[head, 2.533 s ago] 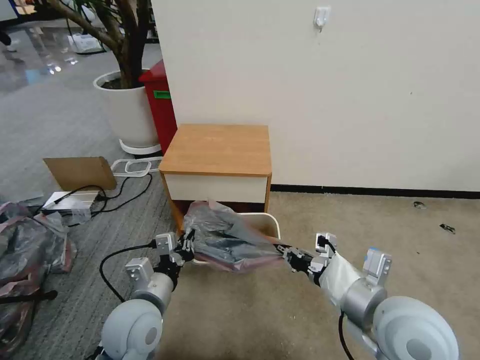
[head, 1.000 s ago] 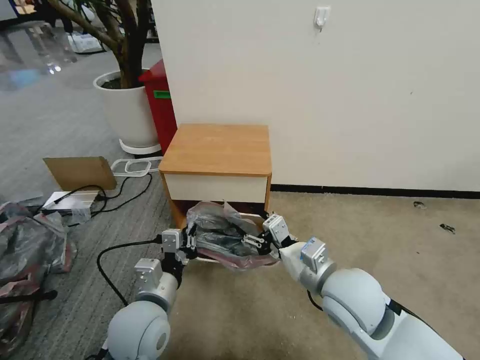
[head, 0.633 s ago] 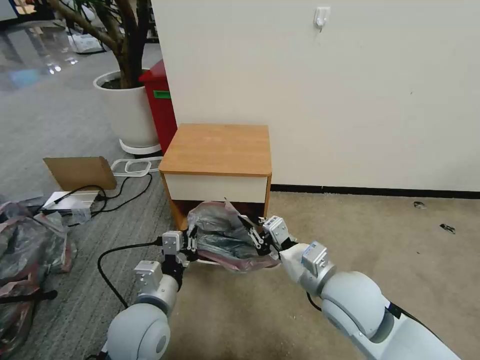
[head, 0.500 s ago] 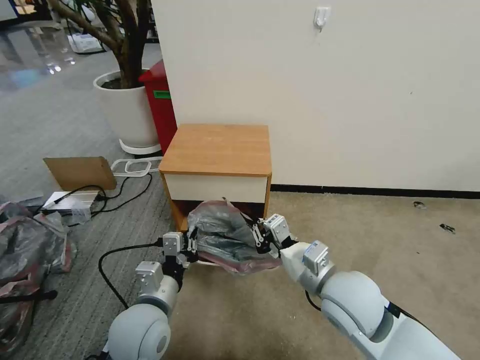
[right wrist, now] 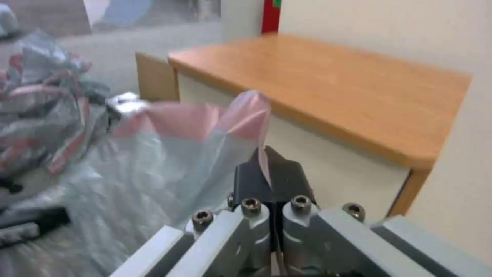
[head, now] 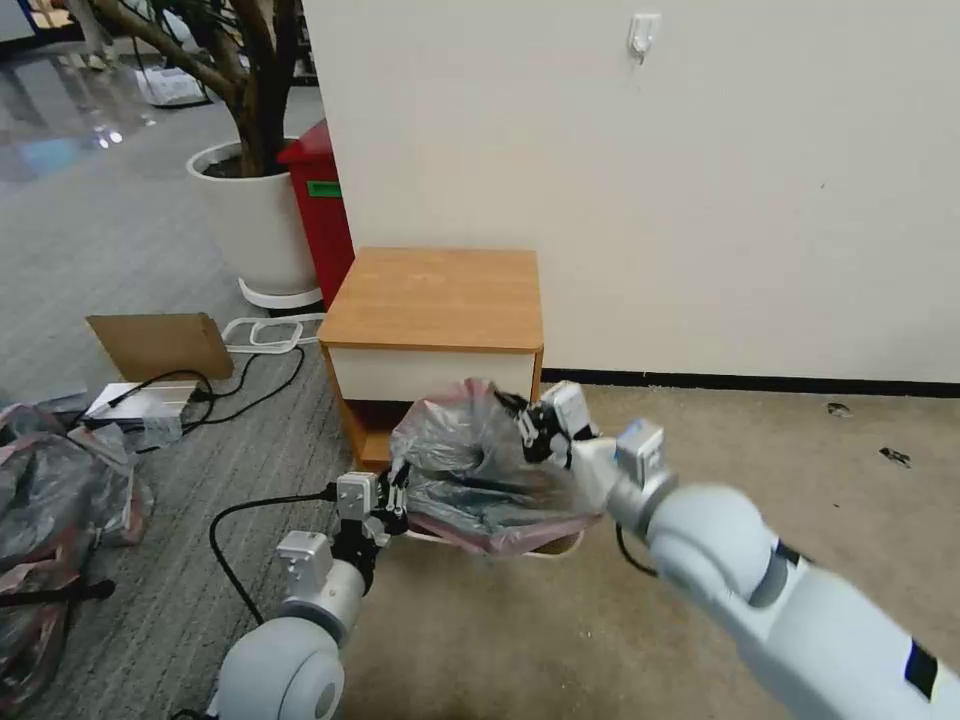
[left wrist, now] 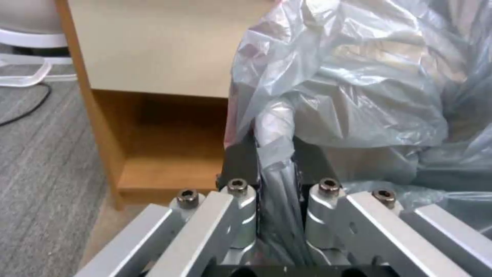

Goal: Pick up the garbage bag from the table and place it over the trash can.

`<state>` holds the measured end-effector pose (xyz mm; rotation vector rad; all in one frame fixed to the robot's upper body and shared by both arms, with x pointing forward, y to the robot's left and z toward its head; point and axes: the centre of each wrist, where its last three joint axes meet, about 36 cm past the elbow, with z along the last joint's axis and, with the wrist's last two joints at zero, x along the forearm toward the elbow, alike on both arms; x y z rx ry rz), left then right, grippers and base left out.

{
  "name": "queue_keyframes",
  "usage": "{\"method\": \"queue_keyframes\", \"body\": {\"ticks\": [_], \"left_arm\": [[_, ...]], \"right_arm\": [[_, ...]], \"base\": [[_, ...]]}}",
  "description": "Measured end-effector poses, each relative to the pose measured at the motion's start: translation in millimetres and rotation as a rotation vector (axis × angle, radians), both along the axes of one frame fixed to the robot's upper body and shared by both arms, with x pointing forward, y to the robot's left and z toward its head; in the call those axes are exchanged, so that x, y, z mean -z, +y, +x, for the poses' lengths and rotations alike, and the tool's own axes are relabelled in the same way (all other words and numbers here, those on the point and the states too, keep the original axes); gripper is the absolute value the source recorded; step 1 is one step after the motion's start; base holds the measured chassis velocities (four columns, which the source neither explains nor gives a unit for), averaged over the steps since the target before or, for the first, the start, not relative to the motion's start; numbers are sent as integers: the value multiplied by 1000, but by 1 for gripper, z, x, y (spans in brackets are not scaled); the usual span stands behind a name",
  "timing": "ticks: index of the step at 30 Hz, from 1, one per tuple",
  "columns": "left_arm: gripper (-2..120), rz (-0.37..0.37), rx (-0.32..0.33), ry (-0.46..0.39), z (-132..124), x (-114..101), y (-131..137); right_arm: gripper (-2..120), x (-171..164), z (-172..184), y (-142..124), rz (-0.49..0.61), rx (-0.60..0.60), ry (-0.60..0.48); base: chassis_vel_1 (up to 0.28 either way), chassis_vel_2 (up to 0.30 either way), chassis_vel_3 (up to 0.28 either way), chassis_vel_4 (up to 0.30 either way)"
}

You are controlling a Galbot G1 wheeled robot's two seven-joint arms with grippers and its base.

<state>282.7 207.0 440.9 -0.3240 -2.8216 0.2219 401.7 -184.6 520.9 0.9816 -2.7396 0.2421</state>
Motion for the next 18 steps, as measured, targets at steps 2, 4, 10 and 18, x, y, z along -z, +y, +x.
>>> {"method": "queue_keyframes", "body": {"ticks": [2, 4, 10, 18], "left_arm": [[8, -14, 15, -11, -1, 0, 5], [8, -25, 24, -16, -2, 0, 7], [8, -93, 60, -44, 0, 0, 13], [8, -173, 78, -49, 4, 3, 18]], "right_arm": [[0, -10, 9, -5, -15, 2, 68], [0, -16, 14, -9, -27, 4, 100], [0, -28, 27, -29, -30, 31, 243], [0, -35, 39, -57, 80, 134, 408]], "base": [[0, 0, 0, 0], [0, 0, 0, 0], [0, 0, 0, 0], [0, 0, 0, 0]]}}
